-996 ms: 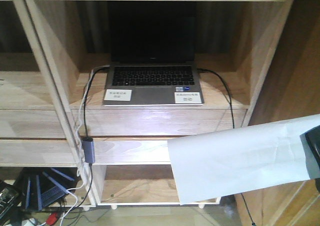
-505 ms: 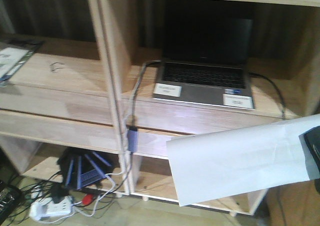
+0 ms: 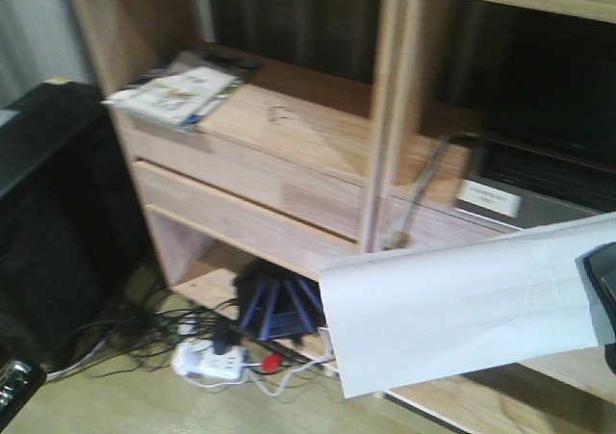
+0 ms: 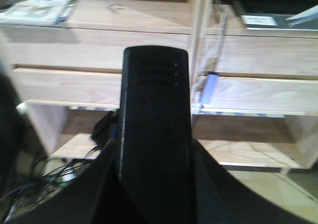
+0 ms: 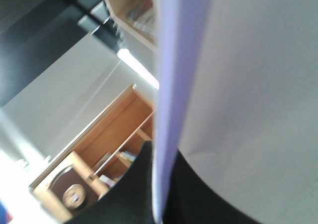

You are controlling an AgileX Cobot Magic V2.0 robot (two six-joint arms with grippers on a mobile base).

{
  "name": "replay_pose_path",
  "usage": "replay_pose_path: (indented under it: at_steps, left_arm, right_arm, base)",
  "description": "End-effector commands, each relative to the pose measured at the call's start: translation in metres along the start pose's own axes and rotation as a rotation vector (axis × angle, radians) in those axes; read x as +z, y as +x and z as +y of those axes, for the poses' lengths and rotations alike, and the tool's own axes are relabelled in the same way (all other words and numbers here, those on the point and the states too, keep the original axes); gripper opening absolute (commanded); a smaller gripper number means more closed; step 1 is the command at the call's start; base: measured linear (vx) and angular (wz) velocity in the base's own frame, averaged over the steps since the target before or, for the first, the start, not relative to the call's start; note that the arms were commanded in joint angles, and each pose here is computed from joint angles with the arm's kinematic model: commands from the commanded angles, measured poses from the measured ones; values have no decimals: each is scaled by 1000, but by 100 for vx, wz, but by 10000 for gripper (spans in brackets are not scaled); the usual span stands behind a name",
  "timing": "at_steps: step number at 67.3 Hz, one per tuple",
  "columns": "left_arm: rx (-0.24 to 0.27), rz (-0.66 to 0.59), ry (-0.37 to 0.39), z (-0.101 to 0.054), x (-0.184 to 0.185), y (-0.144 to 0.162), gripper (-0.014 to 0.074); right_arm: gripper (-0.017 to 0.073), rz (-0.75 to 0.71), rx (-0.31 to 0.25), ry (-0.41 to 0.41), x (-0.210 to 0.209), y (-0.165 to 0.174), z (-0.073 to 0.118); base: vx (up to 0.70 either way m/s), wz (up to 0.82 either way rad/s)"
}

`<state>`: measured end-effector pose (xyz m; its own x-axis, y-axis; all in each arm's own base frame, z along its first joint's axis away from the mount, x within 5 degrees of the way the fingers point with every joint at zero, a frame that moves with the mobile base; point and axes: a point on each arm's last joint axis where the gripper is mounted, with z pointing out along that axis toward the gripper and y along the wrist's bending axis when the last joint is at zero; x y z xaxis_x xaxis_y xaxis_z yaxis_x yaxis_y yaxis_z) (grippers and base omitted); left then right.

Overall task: Grab stapler and paper to desk for stapling
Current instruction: 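Back away from the shelf and turn, holding the paper in the right gripper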

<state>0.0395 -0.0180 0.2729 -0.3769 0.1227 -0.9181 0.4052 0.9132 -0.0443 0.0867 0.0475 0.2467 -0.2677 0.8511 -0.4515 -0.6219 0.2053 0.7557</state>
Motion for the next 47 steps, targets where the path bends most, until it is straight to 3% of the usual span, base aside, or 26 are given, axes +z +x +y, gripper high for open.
replay_pose_path:
  at_steps: [1,47]
  left_arm:
    - [-3,-123,8,-1,-5,-18,-6]
    - [-3,-123,8,-1,-5,-18,-6]
  right_arm:
    - [-1,-38,9,-152,-6,-1,11]
    - [-1,-38,9,-152,-6,-1,11]
  base:
    - [6,54]
    - [7,54]
